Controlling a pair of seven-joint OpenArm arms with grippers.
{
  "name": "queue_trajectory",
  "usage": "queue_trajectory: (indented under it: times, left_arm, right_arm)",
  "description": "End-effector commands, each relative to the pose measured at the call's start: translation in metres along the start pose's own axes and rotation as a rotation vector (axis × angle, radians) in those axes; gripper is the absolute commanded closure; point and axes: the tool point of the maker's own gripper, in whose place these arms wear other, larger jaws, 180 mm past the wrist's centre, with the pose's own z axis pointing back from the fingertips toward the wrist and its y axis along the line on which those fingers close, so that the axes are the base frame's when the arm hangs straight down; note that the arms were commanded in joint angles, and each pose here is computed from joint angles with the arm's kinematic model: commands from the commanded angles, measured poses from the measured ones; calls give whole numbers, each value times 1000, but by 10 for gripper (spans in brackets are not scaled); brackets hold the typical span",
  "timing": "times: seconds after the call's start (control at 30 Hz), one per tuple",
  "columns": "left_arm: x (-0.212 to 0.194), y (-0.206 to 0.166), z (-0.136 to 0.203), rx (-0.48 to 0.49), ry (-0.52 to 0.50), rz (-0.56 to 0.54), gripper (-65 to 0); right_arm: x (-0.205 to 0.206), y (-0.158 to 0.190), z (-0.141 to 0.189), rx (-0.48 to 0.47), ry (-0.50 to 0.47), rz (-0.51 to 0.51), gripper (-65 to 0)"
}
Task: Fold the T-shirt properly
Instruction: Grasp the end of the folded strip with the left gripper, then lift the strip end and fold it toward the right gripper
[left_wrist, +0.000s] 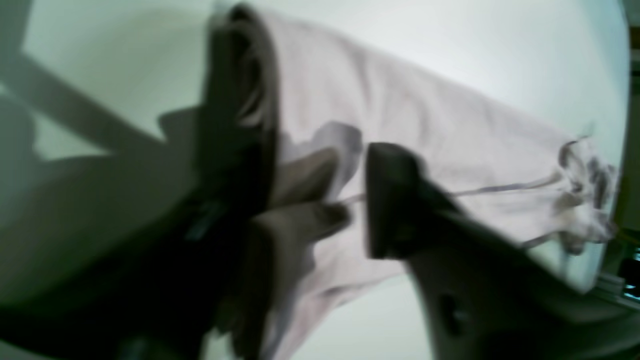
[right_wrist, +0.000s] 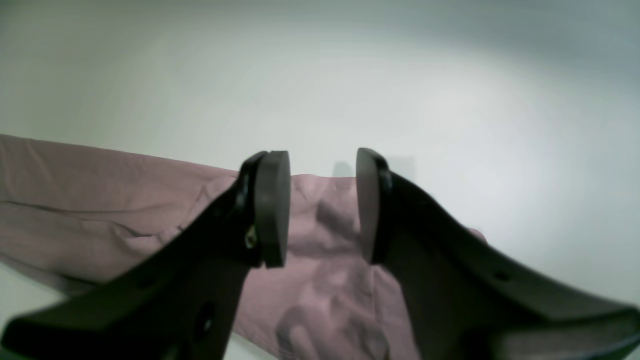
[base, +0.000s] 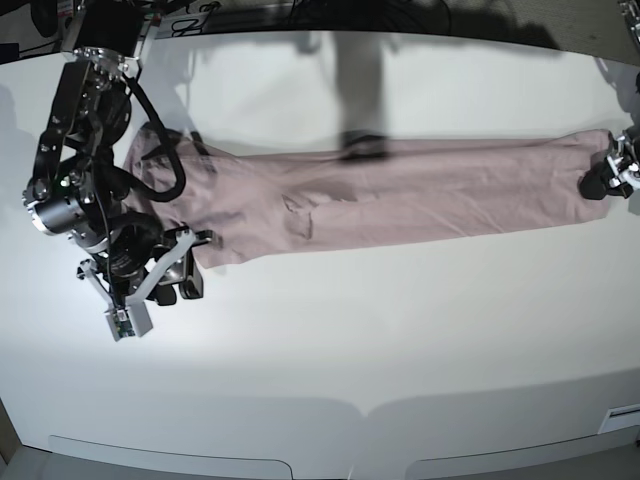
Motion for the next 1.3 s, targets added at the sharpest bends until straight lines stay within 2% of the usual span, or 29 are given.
queue_trajectory:
  times: [0.0,0.03,0.07,0.2,0.37,0.5,0.73,0.9,1.1,1.27]
  left_arm:
    - [17,0,11,4,-29,-28,-136]
    - [18,1,12,7,-27,-29,-50]
    - [18,2,13,10,-20,-31,0]
    - [21,1,16,2,-29,-29,0]
    - [36,-19,18,-111,-111,24,0]
    - [39,-36,18,-187,-91,37,0]
    - [44,-46,16,-210,-95,15,0]
    - [44,-68,-2,-246,-88,-13,0]
    - [38,-103,-22,-279,-95,-96,0]
    - [51,-125,-17,-186,-115,-237,0]
  right_arm:
    - [17,-2,4,-6,-54,21,-225]
    - [17,-2,4,-6,-55,21,-225]
    - [17,-2,4,-6,-55,21,-225]
    - [17,-2,4,-6,-54,21,-225]
    - [17,-2,4,-6,-52,21,-225]
    - [17,-2,4,-6,-52,21,-225]
    - [16,-2,4,-6,-48,21,-225]
    - [16,-2,4,-6,-48,21,-225]
    - [16,-2,4,-6,-47,21,-225]
    - [16,-3,4,-9,-46,23,-225]
